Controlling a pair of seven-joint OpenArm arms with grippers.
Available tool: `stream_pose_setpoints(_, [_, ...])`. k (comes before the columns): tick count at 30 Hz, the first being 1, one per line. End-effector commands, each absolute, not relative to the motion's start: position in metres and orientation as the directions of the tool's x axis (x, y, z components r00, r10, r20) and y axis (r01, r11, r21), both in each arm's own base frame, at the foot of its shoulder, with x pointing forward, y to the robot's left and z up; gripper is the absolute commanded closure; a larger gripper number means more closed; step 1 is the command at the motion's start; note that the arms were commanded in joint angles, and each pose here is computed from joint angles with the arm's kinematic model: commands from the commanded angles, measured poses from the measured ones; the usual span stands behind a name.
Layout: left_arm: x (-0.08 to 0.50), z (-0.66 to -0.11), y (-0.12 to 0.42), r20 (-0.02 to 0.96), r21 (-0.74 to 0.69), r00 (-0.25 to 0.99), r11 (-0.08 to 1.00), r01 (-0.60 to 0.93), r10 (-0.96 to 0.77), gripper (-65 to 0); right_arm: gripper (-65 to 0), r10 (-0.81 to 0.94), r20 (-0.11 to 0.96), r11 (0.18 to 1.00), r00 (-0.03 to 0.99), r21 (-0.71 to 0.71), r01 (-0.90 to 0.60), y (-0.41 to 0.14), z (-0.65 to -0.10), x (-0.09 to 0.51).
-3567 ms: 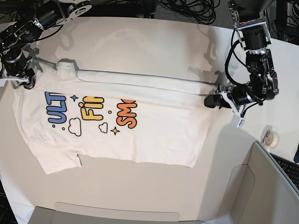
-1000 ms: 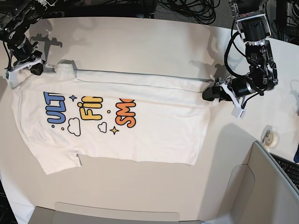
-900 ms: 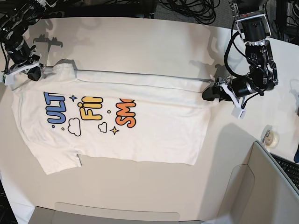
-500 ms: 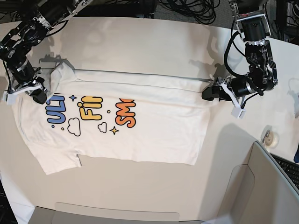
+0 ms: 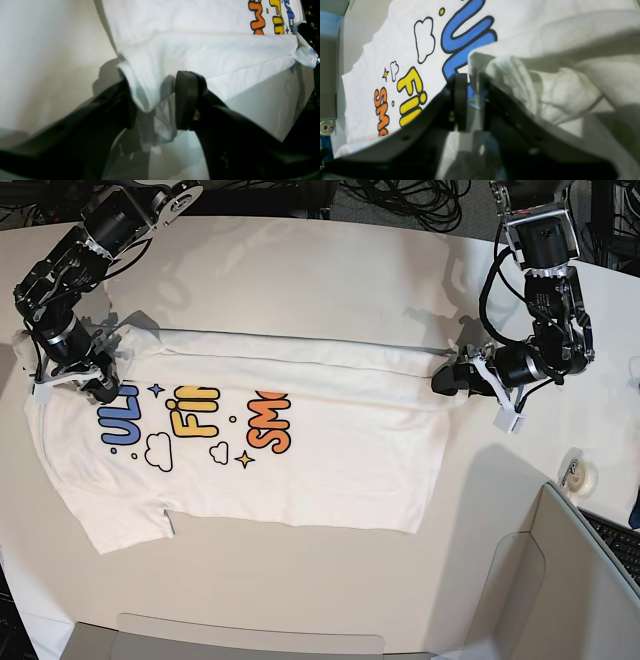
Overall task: Layout the t-shirt on the table in an organized manner, then fold the t-shirt properly
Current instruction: 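Release the folded hem and raise the right gripper, then press the folded edge flat with the right gripper along the fold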
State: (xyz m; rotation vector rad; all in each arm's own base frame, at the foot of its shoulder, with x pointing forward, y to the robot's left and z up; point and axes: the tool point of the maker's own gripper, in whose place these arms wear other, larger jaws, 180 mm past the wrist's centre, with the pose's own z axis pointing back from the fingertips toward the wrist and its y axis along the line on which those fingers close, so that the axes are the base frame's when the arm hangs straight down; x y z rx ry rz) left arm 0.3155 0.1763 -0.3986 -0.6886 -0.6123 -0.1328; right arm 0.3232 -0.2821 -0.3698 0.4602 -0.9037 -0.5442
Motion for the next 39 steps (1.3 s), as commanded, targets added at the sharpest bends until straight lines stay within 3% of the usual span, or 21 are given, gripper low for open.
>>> stream_pose_setpoints(1, [0.31, -0.405, 0.181, 0.542, -0.528, 0.84, 0.791, 0.309, 0.033, -22.7, -20.1, -0.601, 0.652, 0.79, 0.462, 0.573, 0.219, -0.291, -0.352, 0.331])
stream_pose_setpoints(5, [0.309, -0.405, 0.181, 0.54, -0.527, 0.841, 0.792, 0.309, 0.031, -22.7, -32.0, -0.559, 0.707, 0.825, 0.434, 0.527, 0.204, -0.299, -0.332, 0.33])
stream_pose_setpoints(11, [0.309, -0.405, 0.181, 0.54, -0.527, 0.841, 0.792, 0.31, 0.03, -22.7, -33.0, -0.478, 0.793, 0.876, 0.378, 0.462, 0.139, -0.296, -0.291, 0.313])
stream_pose_setpoints(23, [0.298, -0.416, 0.166, 0.513, -0.534, 0.858, 0.777, 0.334, -0.017, -22.7, -33.0, -0.704, 0.599, 0.681, 0.381, 0.722, 0.124, -0.266, -0.335, 0.254])
stream_pose_setpoints(28, [0.297, -0.416, 0.166, 0.512, -0.534, 0.859, 0.777, 0.334, -0.018, -22.7, -33.0, -0.778, 0.538, 0.601, 0.324, 0.787, 0.136, -0.271, -0.341, 0.249])
stream_pose_setpoints(39, [0.286, -0.424, 0.166, 0.49, -0.544, 0.871, 0.776, 0.319, -0.015, -22.7, -33.0, -0.804, 0.505, 0.563, 0.315, 0.817, 0.127, -0.26, -0.343, 0.252])
